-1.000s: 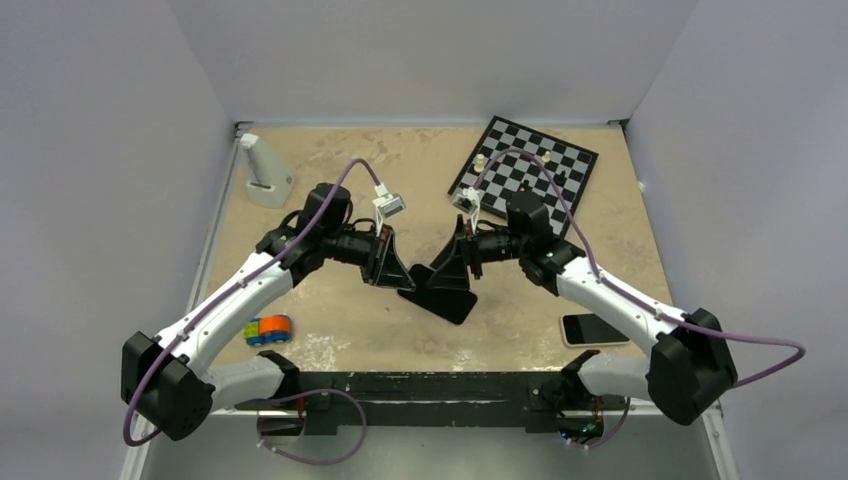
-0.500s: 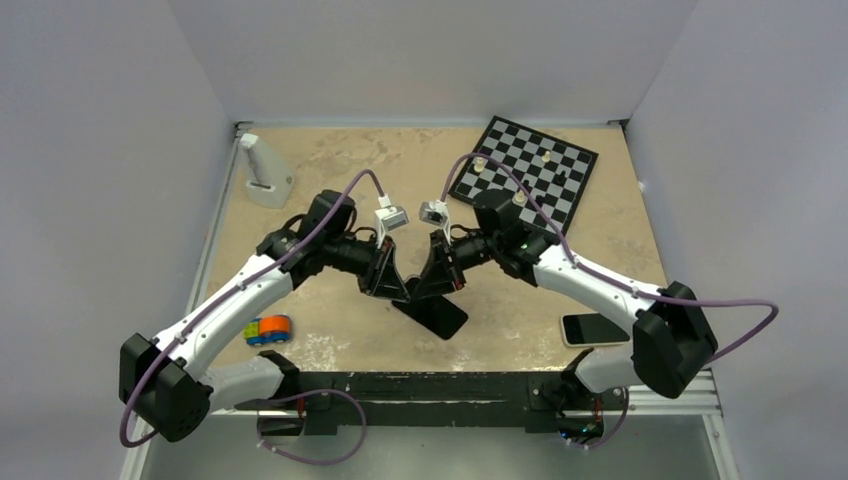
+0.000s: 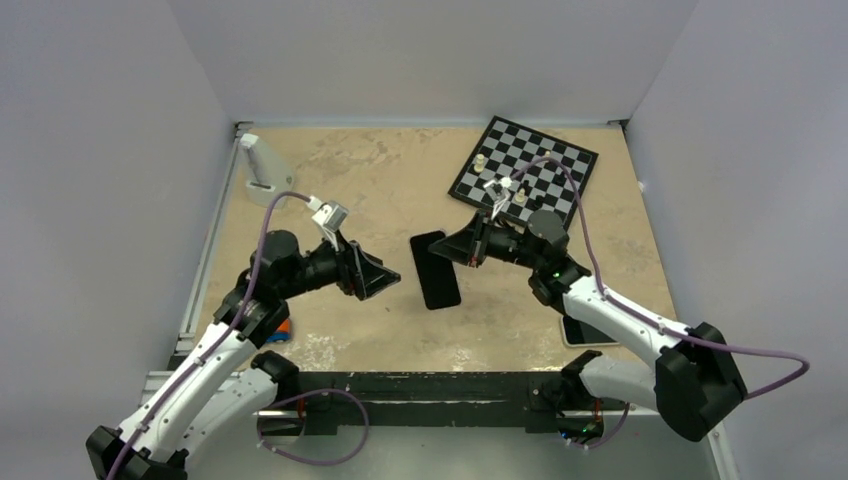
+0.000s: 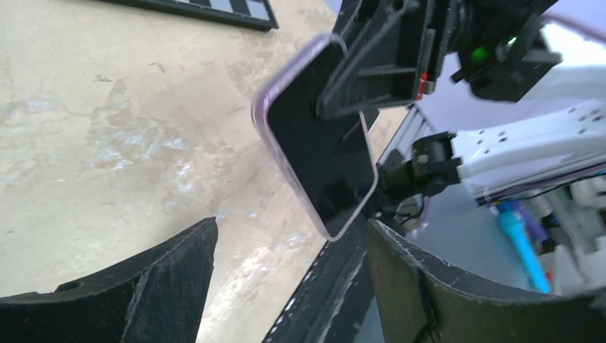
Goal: Take the phone out of the phone case
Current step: Remove the phone case from the phone.
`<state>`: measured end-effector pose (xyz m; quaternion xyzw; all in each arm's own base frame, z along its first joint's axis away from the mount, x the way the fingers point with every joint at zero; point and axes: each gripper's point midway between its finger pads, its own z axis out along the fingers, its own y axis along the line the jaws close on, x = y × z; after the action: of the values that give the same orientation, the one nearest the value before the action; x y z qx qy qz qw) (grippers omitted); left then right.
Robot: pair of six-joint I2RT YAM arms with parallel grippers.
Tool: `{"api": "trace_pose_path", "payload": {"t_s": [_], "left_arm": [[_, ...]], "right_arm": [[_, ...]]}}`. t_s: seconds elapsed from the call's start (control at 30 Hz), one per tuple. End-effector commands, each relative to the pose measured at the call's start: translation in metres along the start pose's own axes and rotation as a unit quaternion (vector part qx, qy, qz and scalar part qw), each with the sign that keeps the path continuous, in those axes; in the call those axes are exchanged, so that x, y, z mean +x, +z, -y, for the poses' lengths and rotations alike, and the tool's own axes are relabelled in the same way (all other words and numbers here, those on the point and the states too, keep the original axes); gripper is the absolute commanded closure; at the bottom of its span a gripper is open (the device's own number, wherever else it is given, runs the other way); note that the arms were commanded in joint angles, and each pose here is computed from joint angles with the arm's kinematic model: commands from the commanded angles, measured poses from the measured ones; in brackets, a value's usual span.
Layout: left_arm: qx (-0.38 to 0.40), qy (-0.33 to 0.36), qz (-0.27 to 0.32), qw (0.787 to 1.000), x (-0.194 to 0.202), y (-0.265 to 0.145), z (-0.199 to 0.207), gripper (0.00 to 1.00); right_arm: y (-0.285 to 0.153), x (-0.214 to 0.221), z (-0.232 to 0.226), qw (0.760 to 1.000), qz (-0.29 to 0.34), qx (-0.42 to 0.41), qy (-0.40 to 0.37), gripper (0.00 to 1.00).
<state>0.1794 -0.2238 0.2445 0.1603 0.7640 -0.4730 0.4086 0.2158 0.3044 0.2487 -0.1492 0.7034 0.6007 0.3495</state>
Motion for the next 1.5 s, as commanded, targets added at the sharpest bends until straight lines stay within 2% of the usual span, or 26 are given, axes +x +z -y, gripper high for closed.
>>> {"api": "trace_pose_path", "payload": {"t_s": [0.0,0.07,0.17,0.27,0.4,0.53,0.67,0.7,0.73,0.77,0.87,0.93,1.1,1.17,1.27,1.47], "left_arm": [[0.061,-0.04,0.045,0.996,-0.011,0.011,0.014,0.22],[0.117,-0.052,0.038,0.991,-0.006,0.016,0.027,0.2],[0.161,-0.062,0.027,0.985,0.001,0.021,0.04,0.18],[0.173,-0.065,0.029,0.982,0.003,0.024,0.044,0.22],[0.196,-0.087,0.025,0.976,0.006,0.028,0.046,0.5],[0.233,-0.1,0.009,0.967,0.014,0.028,0.052,0.69],[0.24,-0.086,-0.01,0.967,0.02,0.027,0.054,1.0],[0.238,-0.078,-0.014,0.968,0.021,0.025,0.054,1.0],[0.238,-0.071,-0.017,0.968,0.021,0.023,0.055,1.0],[0.238,-0.058,-0.022,0.969,0.022,0.021,0.056,1.0],[0.237,-0.036,-0.051,0.97,0.029,0.016,0.059,1.0],[0.241,-0.016,-0.07,0.968,0.034,0.013,0.06,1.0],[0.261,0.0,-0.108,0.959,0.043,0.005,0.065,1.0],[0.268,0.004,-0.114,0.957,0.044,0.003,0.068,1.0],[0.276,0.009,-0.122,0.953,0.045,0.0,0.07,1.0],[0.271,0.02,-0.132,0.953,0.046,-0.001,0.069,1.0]], "right_arm": [[-0.009,-0.06,-0.04,0.985,0.144,-0.065,0.064,1.0],[-0.01,-0.065,-0.047,0.98,0.163,-0.084,0.072,1.0],[-0.011,-0.07,-0.055,0.974,0.185,-0.107,0.078,1.0],[-0.004,-0.07,-0.061,0.971,0.191,-0.116,0.082,1.0],[0.003,-0.065,-0.069,0.964,0.205,-0.139,0.094,1.0],[0.001,-0.062,-0.07,0.954,0.239,-0.154,0.092,1.0],[0.002,-0.052,-0.064,0.962,0.225,-0.138,0.07,1.0],[0.001,-0.048,-0.063,0.966,0.216,-0.129,0.06,1.0],[0.001,-0.045,-0.061,0.971,0.206,-0.113,0.045,0.91],[0.002,-0.043,-0.056,0.977,0.192,-0.087,0.027,0.78],[0.005,-0.029,-0.031,0.992,0.118,0.023,-0.025,0.46],[0.0,-0.015,-0.024,0.996,0.061,0.051,-0.052,0.36],[-0.004,0.015,-0.034,0.993,-0.076,0.019,-0.089,0.34],[-0.002,0.023,-0.038,0.988,-0.113,-0.004,-0.101,0.37],[0.001,0.027,-0.05,0.984,-0.136,-0.045,-0.108,0.47],[-0.004,0.033,-0.066,0.978,-0.143,-0.099,-0.113,0.62]]}}
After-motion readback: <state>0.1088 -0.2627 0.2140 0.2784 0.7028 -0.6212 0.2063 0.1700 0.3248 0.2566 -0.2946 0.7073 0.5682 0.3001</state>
